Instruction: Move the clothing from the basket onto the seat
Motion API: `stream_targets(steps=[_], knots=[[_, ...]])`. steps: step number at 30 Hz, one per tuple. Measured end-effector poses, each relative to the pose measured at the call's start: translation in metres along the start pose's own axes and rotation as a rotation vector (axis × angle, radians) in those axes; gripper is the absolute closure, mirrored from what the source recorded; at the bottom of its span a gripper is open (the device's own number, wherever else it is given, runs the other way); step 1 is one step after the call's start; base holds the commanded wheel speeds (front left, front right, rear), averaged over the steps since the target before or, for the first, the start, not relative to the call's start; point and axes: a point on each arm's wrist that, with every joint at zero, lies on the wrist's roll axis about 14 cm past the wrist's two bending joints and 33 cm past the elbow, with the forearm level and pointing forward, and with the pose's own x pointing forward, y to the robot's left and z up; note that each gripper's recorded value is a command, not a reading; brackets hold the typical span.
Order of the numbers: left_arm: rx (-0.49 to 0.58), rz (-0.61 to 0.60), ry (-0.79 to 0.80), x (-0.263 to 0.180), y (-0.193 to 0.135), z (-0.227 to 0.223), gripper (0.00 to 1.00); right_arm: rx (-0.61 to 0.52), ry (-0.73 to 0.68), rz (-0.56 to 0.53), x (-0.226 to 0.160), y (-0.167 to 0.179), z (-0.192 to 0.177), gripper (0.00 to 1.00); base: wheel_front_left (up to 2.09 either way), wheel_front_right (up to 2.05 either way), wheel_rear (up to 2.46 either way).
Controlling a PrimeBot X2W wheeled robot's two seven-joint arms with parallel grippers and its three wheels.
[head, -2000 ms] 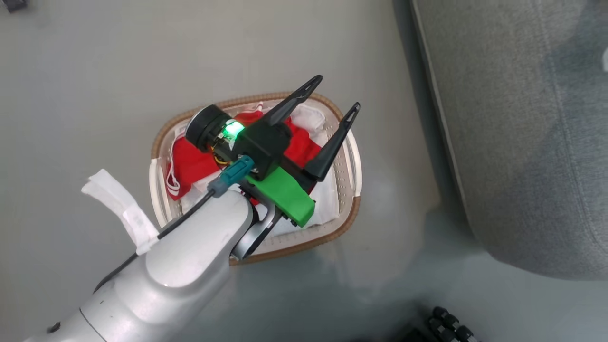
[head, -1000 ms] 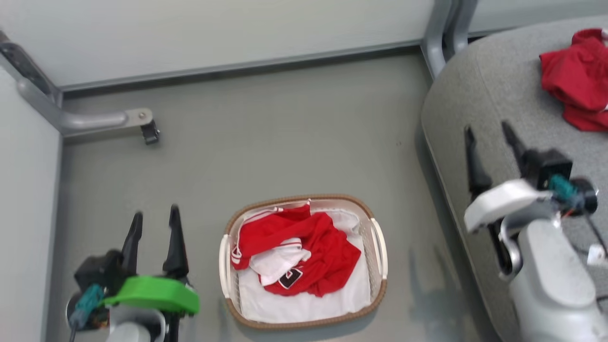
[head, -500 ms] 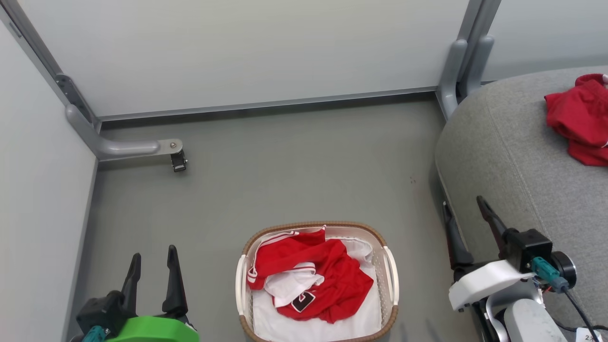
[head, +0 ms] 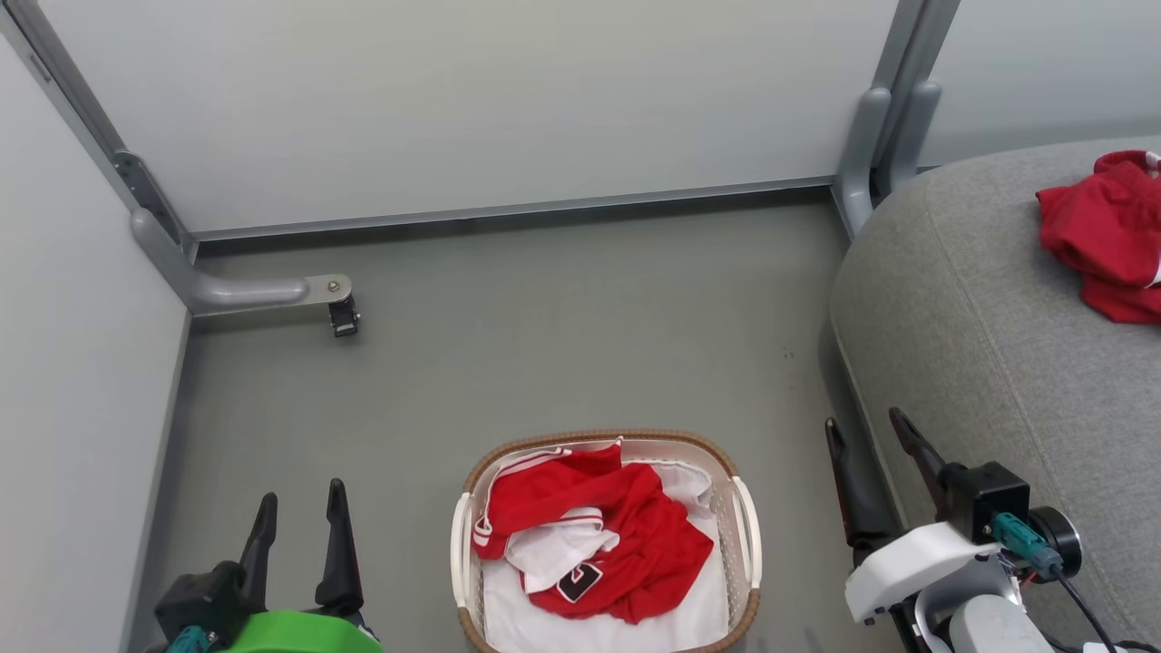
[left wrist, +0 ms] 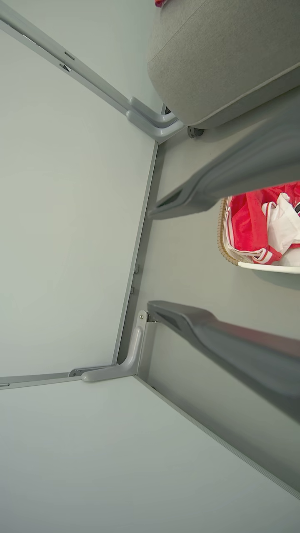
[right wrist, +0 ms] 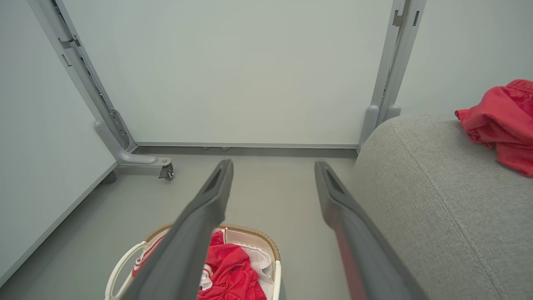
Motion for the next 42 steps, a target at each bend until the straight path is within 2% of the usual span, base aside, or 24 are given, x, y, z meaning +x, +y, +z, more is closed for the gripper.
stream_targets(steps=[16,25,32,37,42], knots=[[0.001,-0.013,0.023,0.008,-0.003,-0.007,0.0,-0.003,0.007,-0.011,0.004,-0.005,-0.003,0.0,0.0,0.0,0.0],[0.04,-0.132,0.043,0.05,-0.035,-0.012,0.0,-0.036,-0.048,-0.05,0.03,-0.025,0.013,0.0,0.0,0.0,0.0],[0.159,-0.304,0.202,0.105,-0.077,-0.051,0.0,-0.064,-0.098,-0.06,0.069,-0.038,0.022,0.0,0.0,0.0,0.0],[0.265,-0.39,0.413,0.125,-0.085,-0.118,0.0,-0.072,-0.087,-0.062,0.095,-0.046,0.006,0.0,0.0,0.0,0.0],[0.36,-0.472,0.63,0.119,-0.081,-0.192,0.0,-0.066,-0.062,-0.067,0.115,-0.056,-0.017,0.0,0.0,0.0,0.0]])
